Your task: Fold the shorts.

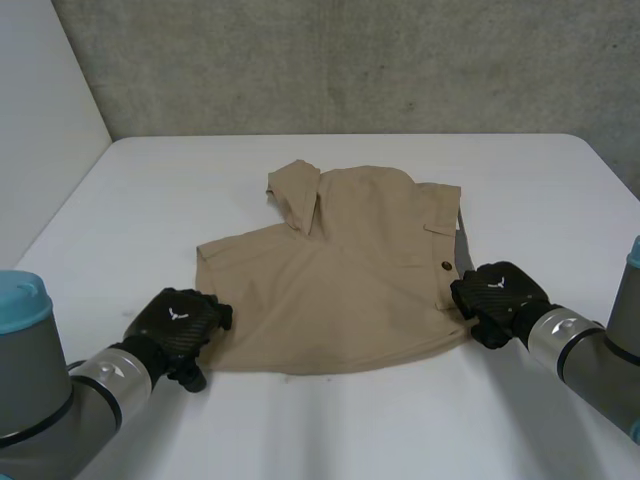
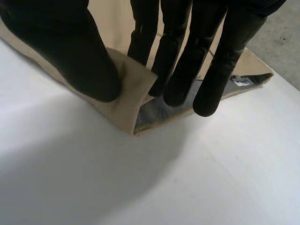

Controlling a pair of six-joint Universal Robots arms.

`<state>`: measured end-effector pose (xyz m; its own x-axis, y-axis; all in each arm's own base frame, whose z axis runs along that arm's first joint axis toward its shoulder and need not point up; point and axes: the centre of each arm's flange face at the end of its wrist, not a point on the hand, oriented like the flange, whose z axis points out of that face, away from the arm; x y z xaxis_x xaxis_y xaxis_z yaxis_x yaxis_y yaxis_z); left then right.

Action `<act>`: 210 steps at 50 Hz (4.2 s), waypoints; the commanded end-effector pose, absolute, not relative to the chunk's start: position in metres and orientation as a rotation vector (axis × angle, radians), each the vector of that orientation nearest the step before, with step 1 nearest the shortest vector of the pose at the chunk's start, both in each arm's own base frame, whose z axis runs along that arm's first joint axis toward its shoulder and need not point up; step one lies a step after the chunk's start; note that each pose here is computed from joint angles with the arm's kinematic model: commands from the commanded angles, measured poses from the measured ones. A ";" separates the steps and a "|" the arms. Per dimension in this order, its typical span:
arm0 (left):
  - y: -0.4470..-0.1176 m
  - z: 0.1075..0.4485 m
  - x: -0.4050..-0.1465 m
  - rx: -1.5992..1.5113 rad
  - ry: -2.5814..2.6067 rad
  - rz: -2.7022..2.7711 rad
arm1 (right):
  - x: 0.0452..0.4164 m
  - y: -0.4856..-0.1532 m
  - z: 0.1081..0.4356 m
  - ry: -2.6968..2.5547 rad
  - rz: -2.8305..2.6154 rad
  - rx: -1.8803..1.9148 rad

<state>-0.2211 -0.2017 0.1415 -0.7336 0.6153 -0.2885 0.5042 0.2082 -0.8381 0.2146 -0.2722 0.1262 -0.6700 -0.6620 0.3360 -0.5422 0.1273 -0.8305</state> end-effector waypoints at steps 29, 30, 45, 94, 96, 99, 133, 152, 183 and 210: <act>-0.195 0.232 -0.222 -0.995 -2.174 1.935 | 0.217 -0.253 0.213 2.257 -1.688 -1.082; -0.193 0.239 -0.222 -0.988 -2.164 1.947 | 0.217 -0.251 0.221 2.255 -1.694 -1.081; -0.220 0.215 -0.229 -0.984 -2.324 1.747 | 0.219 -0.249 0.224 2.328 -1.563 -1.015; -0.308 0.182 -0.259 -0.943 -2.417 1.797 | 0.267 -0.297 0.195 2.365 -1.664 -1.206; -0.328 0.213 -0.266 -0.899 -2.314 1.955 | 0.275 -0.309 0.214 2.296 -1.779 -1.208; -0.355 0.267 -0.272 -0.770 -2.106 2.260 | 0.286 -0.335 0.267 2.108 -2.106 -1.115; -0.288 0.189 -0.265 -0.719 -2.035 2.254 | 0.301 -0.309 0.186 1.981 -2.151 -1.142; -0.219 0.181 -0.244 -0.943 -2.384 1.804 | 0.272 -0.256 0.175 2.303 -1.690 -1.277; -0.199 0.232 -0.255 -1.141 -2.181 1.972 | 0.222 -0.207 0.166 2.458 -1.366 -1.650; -0.365 0.121 -0.340 -1.370 -2.053 1.790 | 0.223 -0.203 0.136 2.475 -1.307 -1.631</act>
<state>-0.3430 -0.3496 0.1427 -0.6204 0.6621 -0.4205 0.4770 -0.1072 -0.8724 0.2235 -0.2018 0.1389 -0.4889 -0.7276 0.4812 -0.8061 0.1660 -0.5681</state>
